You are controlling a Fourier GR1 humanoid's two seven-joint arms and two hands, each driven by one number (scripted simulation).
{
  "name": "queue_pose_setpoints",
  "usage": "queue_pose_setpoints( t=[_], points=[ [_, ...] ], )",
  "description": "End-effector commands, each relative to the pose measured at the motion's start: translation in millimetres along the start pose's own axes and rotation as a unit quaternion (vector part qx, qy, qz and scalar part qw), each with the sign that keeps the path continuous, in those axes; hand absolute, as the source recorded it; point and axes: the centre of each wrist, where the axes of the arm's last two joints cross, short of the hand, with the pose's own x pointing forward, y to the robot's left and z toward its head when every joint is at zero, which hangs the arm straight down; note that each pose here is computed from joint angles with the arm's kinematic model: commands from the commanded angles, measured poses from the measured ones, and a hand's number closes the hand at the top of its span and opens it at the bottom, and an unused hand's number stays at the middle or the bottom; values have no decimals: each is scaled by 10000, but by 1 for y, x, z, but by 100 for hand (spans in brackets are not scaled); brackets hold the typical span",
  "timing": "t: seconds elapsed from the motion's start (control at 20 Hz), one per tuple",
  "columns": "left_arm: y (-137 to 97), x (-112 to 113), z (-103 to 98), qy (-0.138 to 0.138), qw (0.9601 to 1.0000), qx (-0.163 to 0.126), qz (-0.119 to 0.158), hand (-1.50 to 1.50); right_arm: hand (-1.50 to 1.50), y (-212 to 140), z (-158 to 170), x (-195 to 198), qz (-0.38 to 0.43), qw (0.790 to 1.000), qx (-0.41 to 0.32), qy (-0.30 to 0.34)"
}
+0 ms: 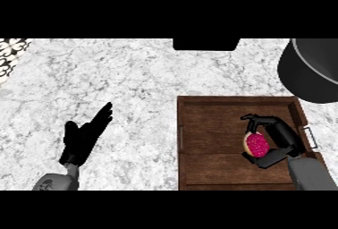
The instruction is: Pick the cupcake from the tray and place it in the pot
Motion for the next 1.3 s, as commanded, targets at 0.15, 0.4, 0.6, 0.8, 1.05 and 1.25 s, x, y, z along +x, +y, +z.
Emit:
queue_pose_setpoints(
  t=[0.15, 0.4, 0.6, 0.8, 1.05, 1.25],
  points=[
    [9, -10, 9, 109, 9991, 377, 174, 0, 150, -119, 129, 7, 564, 9293, -3603, 584],
    [-5, -1, 3, -36, 10000, 91, 9, 0, 150, -153, 208, 12, 981, 8714, -4754, 714],
    [-6, 7, 7, 4, 9999, -120, -52, 0, 150, -164, 232, 11, 1508, 8545, -4853, 1071],
    [11, 14, 0, -36, 9999, -119, 22, 0, 150, -187, 209, 34, 2021, 8368, -4998, 962],
    [3, -4, 0, -93, 10000, 13, 5, 0, 150, -209, 204, 72, 2819, 8223, -4804, 1162],
    [-21, -13, -9, 49, 10000, -54, 53, 0, 150, -223, 168, 110, 2945, 8172, -4782, 1298]
  ],
)
